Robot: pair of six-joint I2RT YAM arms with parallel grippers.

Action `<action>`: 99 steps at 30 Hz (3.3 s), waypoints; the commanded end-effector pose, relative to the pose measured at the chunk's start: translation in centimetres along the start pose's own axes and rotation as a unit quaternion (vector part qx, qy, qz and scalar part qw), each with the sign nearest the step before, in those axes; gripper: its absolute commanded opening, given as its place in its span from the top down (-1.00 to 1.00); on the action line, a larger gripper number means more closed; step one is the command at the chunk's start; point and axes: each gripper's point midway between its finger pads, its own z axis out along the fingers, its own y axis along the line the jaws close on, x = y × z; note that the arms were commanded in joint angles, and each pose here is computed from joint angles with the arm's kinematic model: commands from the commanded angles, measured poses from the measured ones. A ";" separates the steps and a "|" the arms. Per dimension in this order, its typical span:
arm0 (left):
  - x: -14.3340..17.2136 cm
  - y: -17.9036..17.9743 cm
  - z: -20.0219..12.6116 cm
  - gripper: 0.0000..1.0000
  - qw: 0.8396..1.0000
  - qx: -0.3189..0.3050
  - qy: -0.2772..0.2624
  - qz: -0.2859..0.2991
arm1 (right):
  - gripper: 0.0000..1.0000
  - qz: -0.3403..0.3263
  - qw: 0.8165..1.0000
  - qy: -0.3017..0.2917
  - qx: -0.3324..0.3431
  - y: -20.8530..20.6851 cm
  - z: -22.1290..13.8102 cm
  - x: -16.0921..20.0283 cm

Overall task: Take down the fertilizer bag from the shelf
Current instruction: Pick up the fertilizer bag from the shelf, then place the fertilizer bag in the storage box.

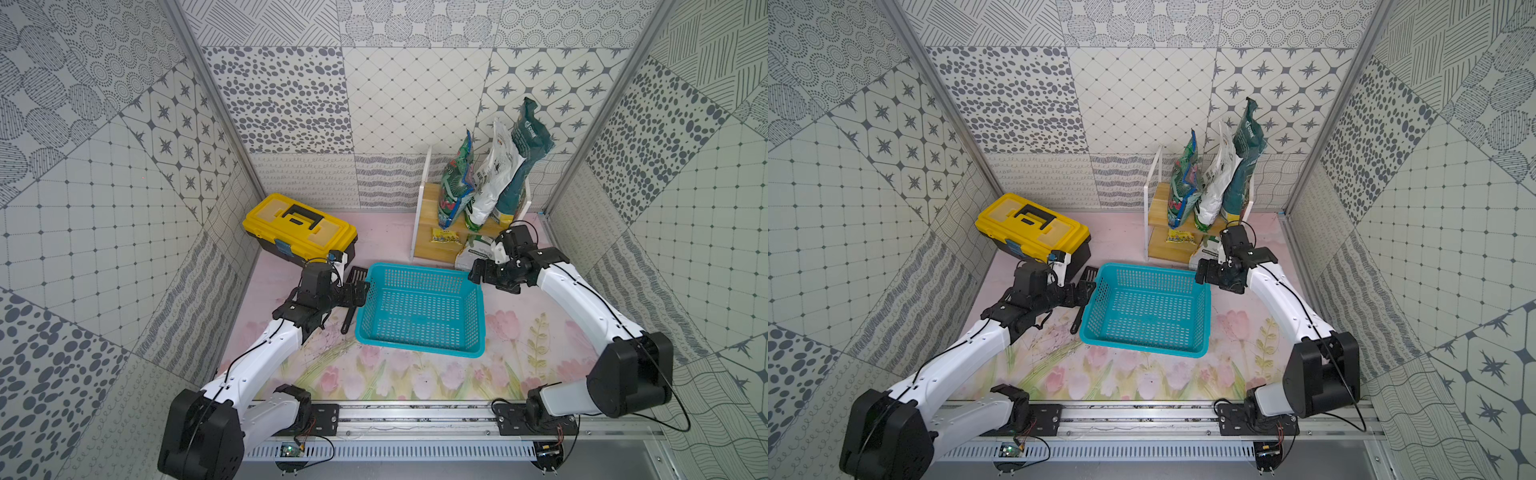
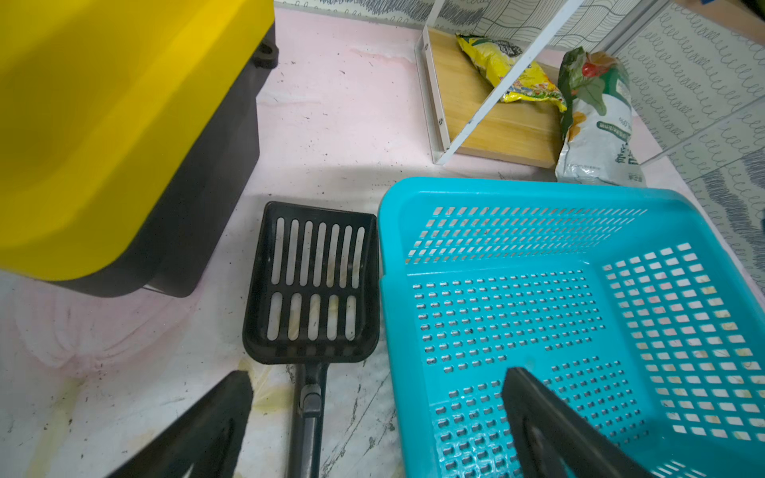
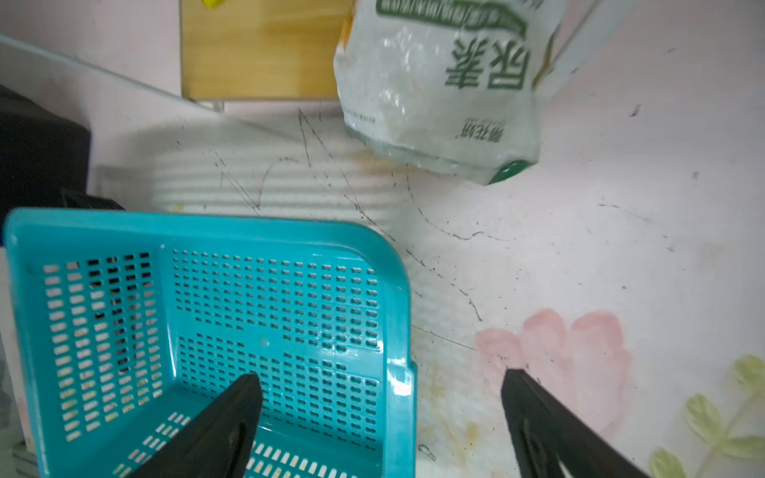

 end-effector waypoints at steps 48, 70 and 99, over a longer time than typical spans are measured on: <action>-1.6 -0.7 -1.1 -0.99 1.000 0.007 -0.024 0.003 | 0.83 -0.103 0.903 -0.413 -0.056 17.9 -11.6 -25.9; -1.5 -0.7 -1.0 -0.99 1.000 0.007 -0.020 -0.001 | 1.00 -0.214 0.853 -0.463 -0.107 23.6 -27.6 -18.1; -1.5 2.1 -1.6 -1.00 0.997 -0.071 -0.021 -0.004 | 1.00 -0.083 0.908 -0.383 -0.146 29.6 -12.4 -0.6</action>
